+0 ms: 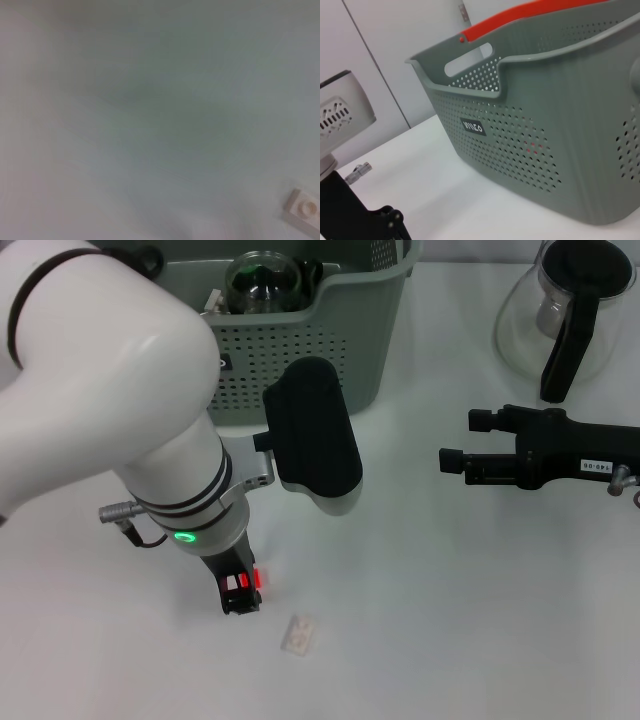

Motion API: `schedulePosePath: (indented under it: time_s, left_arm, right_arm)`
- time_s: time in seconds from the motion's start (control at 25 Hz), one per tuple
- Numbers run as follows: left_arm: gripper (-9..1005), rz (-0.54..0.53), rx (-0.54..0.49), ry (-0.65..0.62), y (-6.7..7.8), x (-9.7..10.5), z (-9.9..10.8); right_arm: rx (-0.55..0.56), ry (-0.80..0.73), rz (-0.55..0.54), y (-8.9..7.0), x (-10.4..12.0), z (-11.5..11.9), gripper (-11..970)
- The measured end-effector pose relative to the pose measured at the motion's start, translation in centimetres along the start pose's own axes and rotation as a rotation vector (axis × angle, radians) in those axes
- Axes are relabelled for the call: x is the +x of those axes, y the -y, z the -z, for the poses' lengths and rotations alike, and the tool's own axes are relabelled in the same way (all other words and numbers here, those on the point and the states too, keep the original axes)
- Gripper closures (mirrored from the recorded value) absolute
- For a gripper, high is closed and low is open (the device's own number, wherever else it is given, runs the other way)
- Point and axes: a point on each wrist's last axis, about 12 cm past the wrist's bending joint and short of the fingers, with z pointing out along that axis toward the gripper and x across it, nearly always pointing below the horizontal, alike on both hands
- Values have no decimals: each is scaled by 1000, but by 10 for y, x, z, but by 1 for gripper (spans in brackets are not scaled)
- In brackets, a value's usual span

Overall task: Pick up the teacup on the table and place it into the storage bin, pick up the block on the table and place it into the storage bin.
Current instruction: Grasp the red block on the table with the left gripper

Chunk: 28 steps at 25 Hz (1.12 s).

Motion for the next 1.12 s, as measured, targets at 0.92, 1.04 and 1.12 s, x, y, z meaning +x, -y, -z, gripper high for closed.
schedulePosePath:
  time_s: [0.92,1.04,1.12]
  left_arm:
    - [506,-5,-1,-4,-1,-2,-5]
    - [538,-5,0,-5,-1,-2,-5]
    - [559,-6,3,-12,-2,-2,-7]
  right_arm:
    - [0,0,-1,0,0,0,48]
    - [0,0,0,0,0,0,48]
    - [1,0,1,0,0,1,48]
